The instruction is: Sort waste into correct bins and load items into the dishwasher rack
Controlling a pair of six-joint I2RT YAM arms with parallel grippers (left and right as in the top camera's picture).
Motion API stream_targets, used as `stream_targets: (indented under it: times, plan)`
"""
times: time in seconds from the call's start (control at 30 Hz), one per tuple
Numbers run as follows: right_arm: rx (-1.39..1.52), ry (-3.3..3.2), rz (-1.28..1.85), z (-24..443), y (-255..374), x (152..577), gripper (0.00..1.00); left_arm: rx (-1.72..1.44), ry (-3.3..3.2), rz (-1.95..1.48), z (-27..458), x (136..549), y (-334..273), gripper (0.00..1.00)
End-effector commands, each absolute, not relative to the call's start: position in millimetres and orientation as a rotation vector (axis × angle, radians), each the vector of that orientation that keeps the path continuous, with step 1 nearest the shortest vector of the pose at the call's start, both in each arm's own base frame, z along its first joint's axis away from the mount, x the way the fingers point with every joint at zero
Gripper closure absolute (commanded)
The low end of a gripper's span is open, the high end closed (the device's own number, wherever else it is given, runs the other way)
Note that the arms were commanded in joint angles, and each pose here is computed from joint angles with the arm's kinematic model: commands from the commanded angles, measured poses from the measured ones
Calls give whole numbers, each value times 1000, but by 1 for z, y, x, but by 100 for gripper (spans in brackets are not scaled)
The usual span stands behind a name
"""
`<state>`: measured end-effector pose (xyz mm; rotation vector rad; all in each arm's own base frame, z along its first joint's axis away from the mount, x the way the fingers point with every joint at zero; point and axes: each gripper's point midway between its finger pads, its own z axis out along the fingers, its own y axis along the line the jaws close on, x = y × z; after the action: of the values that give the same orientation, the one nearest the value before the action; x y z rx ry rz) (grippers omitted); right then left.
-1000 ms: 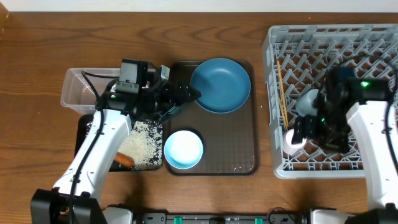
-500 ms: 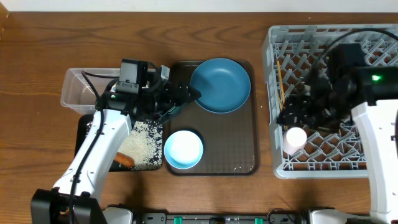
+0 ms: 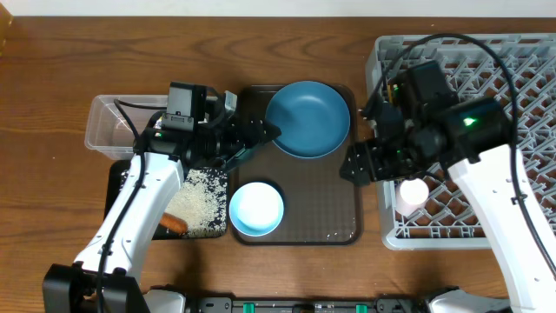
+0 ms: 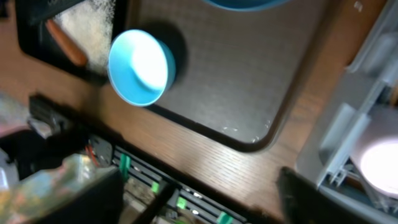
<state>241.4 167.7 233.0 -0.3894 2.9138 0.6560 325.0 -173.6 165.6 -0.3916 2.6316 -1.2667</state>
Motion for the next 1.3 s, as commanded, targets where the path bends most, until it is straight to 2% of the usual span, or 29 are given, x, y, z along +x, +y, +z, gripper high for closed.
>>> stream_targets:
  times: [0.0, 0.03, 0.07, 0.23, 0.37, 0.47, 0.6, 0.7, 0.87, 1.27]
  plan:
    - [-464, 2896, 685, 235, 183, 234, 80, -374, 2564, -1270, 174, 338, -171, 3]
    - [-488, 2887, 689, 236, 187, 233, 93, -390, 2545, -1271, 178, 342, -168, 3]
    - [-507, 2878, 693, 236, 191, 232, 99, -414, 2529, -1273, 182, 346, -164, 3]
    - [-519, 2841, 724, 240, 211, 232, 99, -510, 2403, -1228, 217, 366, -121, 3]
    - [-429, 2821, 654, 240, 218, 240, 99, -686, 2288, -1094, 245, 368, -58, 3]
    - [-339, 2817, 493, 235, 213, 245, 99, -868, 2230, -874, 253, 350, 0, 3]
    - [-278, 2783, 348, 232, 215, 247, 99, -1083, 2235, -479, 240, 307, 59, 3]
    - [-262, 2751, 301, 230, 227, 247, 99, -1167, 2251, -226, 232, 278, 85, 3]
    - [-277, 2734, 270, 219, 254, 242, 99, -1226, 2315, -150, 220, 258, 87, 3]
    - [-200, 2786, 140, 172, 284, 243, 99, -1236, 2332, -147, 216, 256, 86, 3]
